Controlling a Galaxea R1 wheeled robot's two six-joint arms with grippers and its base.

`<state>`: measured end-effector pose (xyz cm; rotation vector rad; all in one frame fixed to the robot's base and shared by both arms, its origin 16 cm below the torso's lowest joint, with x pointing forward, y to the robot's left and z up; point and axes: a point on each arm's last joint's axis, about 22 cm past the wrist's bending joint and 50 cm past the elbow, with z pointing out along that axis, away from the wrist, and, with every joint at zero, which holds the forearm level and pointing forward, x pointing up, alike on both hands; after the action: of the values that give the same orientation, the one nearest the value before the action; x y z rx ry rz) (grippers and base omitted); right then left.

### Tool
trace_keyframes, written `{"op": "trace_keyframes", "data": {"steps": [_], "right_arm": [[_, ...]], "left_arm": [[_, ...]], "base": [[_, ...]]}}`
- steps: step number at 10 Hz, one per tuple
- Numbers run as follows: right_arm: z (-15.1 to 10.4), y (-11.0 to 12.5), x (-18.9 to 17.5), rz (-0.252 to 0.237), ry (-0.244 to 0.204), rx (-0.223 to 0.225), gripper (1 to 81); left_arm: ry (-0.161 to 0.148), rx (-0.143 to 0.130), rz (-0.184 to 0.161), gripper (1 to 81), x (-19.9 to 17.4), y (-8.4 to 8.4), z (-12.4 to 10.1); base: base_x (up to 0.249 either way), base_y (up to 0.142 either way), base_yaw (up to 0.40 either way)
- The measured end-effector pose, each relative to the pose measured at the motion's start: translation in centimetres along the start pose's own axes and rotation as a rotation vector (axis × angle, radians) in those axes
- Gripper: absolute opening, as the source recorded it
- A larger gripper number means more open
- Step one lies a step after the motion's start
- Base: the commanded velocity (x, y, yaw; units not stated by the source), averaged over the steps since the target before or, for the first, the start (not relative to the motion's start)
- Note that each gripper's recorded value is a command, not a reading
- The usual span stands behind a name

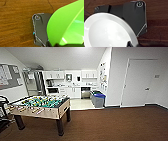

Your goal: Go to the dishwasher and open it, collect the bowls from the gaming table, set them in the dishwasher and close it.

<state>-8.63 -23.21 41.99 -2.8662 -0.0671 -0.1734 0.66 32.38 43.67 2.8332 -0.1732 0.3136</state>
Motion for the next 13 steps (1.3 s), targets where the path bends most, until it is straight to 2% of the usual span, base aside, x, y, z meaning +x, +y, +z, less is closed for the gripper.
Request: {"op": "trace_keyframes", "data": {"steps": [6,8,10,13], "right_arm": [[0.0,0.0,0.3,-0.004,0.005,0.0,1.0],[0.0,-0.1,-0.2,-0.006,-0.005,0.002,1.0],[0.0,0.0,0.3,-0.007,0.005,0.001,1.0],[0.0,-0.1,0.0,-0.006,0.0,0.001,1.0]], "left_arm": [[0.002,-0.002,0.001,1.0,0.3,0.1,0.1],[-0.012,0.002,-0.002,1.0,-0.7,0.1,0.0],[0.0,0.0,0.0,1.0,0.2,0.1,0.1],[-0.003,0.001,0.0,1.0,0.0,0.1,0.1]], "base": [[0.189,0.0,0.0],[0.189,0.0,0.0],[0.19,0.0,0.0],[0.196,0.0,0.0]]}}
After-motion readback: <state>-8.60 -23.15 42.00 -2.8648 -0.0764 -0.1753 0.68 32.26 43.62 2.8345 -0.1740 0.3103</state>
